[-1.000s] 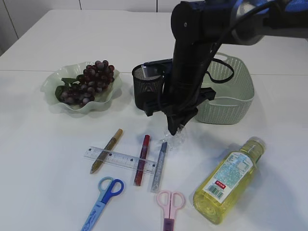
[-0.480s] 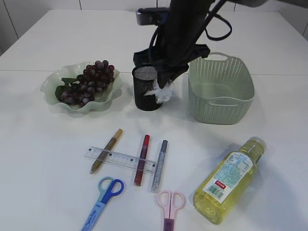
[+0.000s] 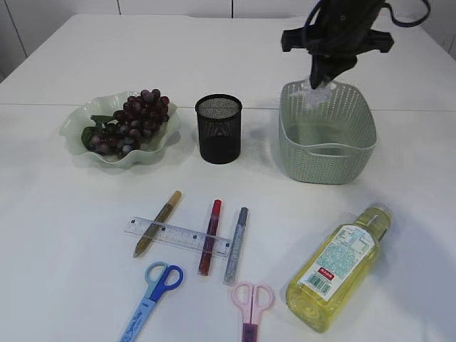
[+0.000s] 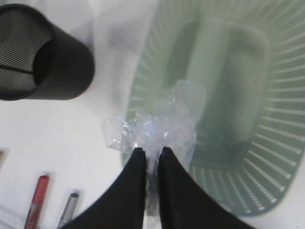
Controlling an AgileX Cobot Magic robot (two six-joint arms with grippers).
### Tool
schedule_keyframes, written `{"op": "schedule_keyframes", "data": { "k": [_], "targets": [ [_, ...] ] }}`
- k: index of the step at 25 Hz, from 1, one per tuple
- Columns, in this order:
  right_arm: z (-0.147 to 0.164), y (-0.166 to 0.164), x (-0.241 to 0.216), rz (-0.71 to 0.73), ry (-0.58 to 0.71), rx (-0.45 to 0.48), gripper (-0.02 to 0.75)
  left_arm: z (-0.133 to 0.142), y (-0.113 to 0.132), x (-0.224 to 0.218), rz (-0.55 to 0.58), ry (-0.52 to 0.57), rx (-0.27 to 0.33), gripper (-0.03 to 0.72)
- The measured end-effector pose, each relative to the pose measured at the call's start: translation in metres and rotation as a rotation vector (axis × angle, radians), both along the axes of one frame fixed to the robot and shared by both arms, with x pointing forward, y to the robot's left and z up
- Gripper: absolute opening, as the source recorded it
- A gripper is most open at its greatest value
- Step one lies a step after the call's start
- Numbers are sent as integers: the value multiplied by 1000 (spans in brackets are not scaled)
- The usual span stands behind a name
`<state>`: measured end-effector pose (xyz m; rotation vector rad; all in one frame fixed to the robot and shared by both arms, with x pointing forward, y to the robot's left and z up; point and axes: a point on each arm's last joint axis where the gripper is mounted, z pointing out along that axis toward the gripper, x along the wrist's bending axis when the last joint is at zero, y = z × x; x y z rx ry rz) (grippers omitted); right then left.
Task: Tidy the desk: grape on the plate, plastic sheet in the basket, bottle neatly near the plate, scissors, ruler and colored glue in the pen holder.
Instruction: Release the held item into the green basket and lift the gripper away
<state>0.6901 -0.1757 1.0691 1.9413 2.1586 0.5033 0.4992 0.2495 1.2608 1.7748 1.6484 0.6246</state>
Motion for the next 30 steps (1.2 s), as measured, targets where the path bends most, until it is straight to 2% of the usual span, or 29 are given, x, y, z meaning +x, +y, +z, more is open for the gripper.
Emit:
{"op": "schedule_keyframes", "data": {
  "k": [7,26,30],
  "targets": [
    [0,-40,9,-91,-2,-21,73,0,0,0,0,0,0,379],
    [0,-43,9,-120,-4,-36,75,0,0,0,0,0,0,368],
    [0,-43,9,-124,-4,-36,110,0,0,0,0,0,0,366]
  ]
}}
